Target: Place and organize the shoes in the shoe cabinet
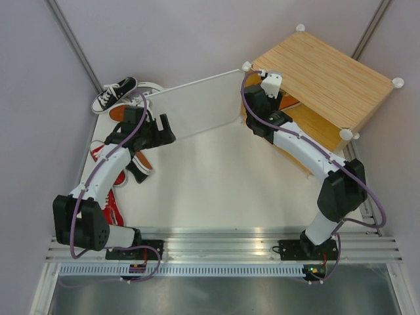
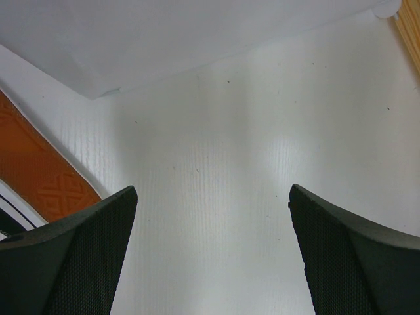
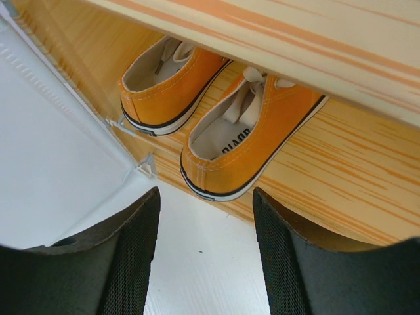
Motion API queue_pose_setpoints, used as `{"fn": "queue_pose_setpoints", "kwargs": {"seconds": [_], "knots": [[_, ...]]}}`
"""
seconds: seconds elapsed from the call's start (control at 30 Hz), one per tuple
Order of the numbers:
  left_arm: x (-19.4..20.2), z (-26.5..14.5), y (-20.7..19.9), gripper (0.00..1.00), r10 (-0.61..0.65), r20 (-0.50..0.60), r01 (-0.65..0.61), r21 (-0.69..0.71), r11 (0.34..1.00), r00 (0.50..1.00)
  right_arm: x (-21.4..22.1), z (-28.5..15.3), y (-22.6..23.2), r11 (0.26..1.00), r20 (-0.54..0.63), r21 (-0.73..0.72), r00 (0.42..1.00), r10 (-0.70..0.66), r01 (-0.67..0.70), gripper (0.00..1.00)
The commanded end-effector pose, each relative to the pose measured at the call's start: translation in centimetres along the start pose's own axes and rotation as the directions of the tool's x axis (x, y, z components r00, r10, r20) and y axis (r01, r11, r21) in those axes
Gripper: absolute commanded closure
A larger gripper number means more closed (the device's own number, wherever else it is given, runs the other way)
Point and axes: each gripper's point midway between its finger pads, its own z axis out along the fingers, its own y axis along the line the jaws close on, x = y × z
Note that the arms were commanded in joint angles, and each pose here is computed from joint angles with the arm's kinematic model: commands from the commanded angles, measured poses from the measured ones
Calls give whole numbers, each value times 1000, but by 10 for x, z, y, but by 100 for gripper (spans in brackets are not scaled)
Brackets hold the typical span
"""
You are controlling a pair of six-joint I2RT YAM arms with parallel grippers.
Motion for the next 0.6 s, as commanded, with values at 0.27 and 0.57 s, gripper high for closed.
{"fn": "queue_pose_setpoints", "kwargs": {"seconds": [0.27,0.57], "knots": [[-10,-11,-6,1,-25,39,24,23,999,999,-8,34,-5,974,54,147,985,167,-173,37],[-10,-11,-7,1,-29,41,28,30,999,999,0,52,-12,966,52,201,987,155,-162,42]]}}
